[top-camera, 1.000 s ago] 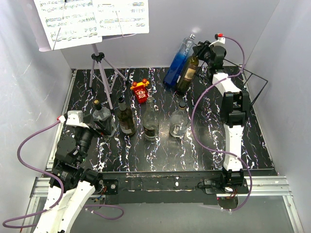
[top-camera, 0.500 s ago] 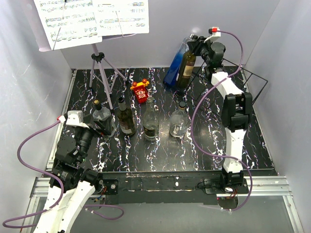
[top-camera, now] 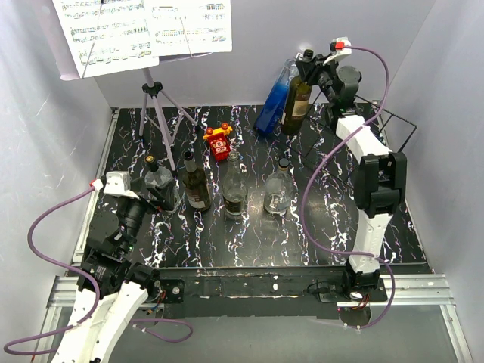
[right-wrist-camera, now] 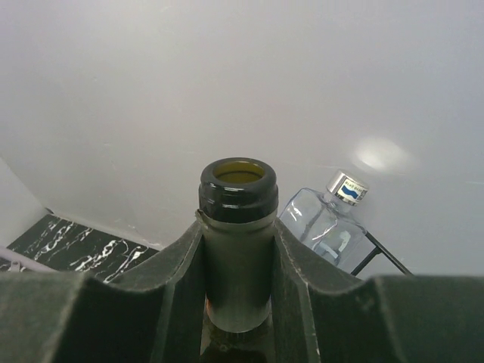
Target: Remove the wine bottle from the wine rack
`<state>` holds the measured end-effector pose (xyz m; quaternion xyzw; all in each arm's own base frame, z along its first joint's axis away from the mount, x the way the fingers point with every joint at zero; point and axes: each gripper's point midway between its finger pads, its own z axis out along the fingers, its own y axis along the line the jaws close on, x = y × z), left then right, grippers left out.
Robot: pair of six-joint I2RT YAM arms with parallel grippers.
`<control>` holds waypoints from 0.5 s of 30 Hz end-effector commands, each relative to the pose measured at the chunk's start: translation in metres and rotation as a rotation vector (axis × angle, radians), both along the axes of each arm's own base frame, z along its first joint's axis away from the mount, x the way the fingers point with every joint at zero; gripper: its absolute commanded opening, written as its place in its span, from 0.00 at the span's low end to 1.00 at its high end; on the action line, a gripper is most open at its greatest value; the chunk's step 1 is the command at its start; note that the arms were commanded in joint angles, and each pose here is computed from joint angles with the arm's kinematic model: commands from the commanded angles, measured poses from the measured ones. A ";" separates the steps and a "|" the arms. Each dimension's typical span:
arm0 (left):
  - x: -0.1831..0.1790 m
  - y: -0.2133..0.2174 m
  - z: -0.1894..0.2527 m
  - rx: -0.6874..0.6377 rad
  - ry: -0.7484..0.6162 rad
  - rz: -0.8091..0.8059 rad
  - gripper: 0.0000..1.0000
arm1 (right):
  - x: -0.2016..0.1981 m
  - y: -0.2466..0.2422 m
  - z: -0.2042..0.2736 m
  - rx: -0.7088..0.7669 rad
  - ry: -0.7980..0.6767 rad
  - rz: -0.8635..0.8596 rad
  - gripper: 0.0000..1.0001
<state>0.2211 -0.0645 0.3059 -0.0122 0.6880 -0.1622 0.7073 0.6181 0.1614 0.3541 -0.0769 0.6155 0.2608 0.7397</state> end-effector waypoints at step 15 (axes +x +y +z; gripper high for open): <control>-0.004 -0.002 0.007 -0.005 -0.029 -0.020 0.98 | -0.167 -0.050 0.115 -0.142 -0.449 -0.184 0.01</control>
